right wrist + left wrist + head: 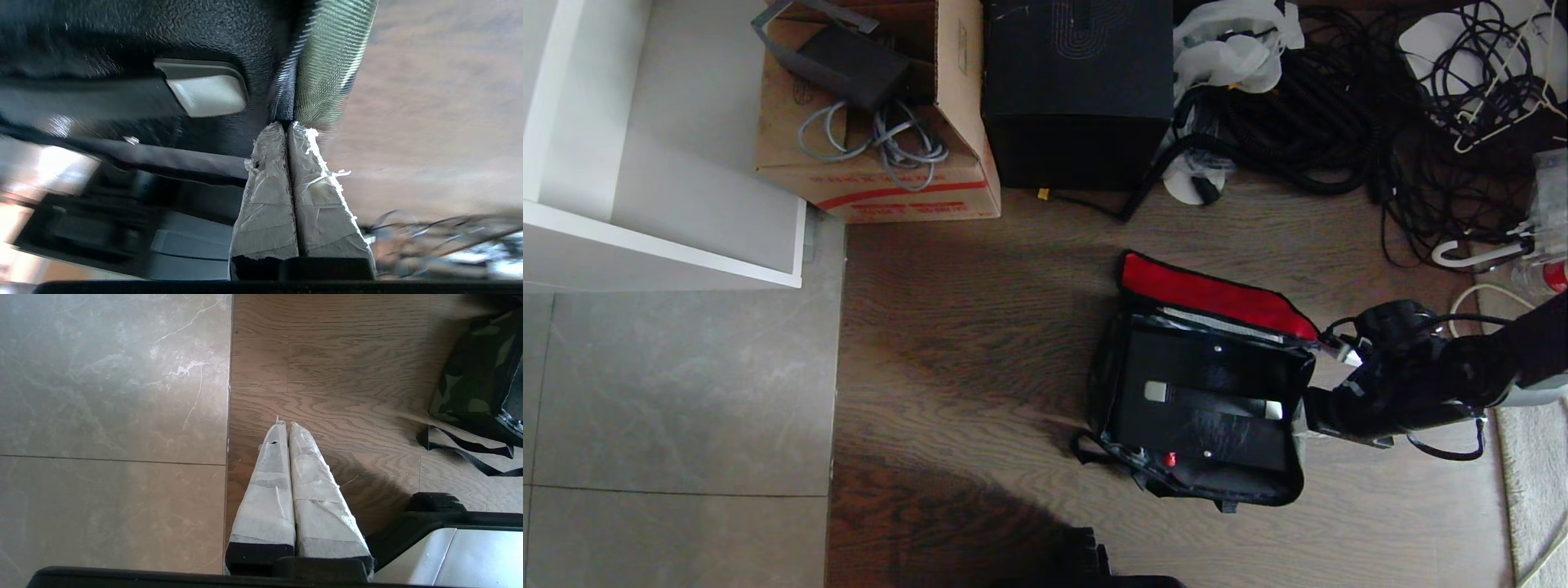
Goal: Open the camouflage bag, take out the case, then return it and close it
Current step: Close the top of the storage box
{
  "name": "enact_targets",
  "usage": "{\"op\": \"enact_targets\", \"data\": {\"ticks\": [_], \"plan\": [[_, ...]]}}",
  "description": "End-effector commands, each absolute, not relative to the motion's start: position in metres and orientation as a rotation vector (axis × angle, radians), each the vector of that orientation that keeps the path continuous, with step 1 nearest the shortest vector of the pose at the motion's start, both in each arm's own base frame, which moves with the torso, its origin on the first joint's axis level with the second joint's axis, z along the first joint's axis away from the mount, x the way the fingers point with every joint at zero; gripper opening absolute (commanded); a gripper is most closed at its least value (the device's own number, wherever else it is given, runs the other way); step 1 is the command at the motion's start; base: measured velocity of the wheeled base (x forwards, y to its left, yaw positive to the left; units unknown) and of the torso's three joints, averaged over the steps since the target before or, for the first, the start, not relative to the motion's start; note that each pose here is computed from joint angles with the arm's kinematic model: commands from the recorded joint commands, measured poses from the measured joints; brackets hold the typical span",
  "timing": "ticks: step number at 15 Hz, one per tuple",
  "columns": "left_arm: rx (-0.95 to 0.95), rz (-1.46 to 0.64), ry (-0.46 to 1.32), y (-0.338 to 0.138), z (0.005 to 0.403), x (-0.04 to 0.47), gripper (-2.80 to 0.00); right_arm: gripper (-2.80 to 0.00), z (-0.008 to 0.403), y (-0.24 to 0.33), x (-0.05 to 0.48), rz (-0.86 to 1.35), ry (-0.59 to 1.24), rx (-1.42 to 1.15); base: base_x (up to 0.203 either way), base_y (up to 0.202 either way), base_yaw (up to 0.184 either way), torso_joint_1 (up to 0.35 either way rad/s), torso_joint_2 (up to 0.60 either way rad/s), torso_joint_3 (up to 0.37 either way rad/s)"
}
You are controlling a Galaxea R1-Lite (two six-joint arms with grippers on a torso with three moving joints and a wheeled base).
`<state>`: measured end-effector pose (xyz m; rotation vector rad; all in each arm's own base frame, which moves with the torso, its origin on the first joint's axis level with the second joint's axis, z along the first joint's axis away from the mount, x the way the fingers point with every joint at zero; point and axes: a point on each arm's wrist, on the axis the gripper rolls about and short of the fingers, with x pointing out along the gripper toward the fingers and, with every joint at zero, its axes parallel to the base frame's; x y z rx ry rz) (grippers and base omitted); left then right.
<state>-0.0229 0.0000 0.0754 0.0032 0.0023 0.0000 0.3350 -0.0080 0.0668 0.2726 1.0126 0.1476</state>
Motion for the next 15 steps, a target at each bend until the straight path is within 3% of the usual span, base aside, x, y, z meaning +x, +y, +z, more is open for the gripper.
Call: {"op": "enact_targets", "data": {"ticks": [1,4,12,15], "plan": [[0.003,0.000,0.003,0.000,0.075,-0.023,-2.80,-2.80,0.072,-0.025,0.334,0.151,0.980,0.210,0.000,0.000,0.000,0.000,0.00,0.000],[0.003,0.000,0.003,0.000,0.075,-0.023,-2.80,-2.80,0.079,-0.049,0.330,0.148,0.944,0.148,0.000,0.000,0.000,0.000,0.00,0.000],[0.003,0.000,0.002,0.000,0.076,-0.023,-2.80,-2.80,0.052,-0.057,0.310,0.236,1.079,0.024,0.000,0.000,0.000,0.000,0.00,0.000],[0.003,0.000,0.002,0.000,0.076,-0.023,-2.80,-2.80,0.038,-0.059,0.319,0.214,0.975,-0.014,0.000,0.000,0.000,0.000,0.00,0.000]]}}
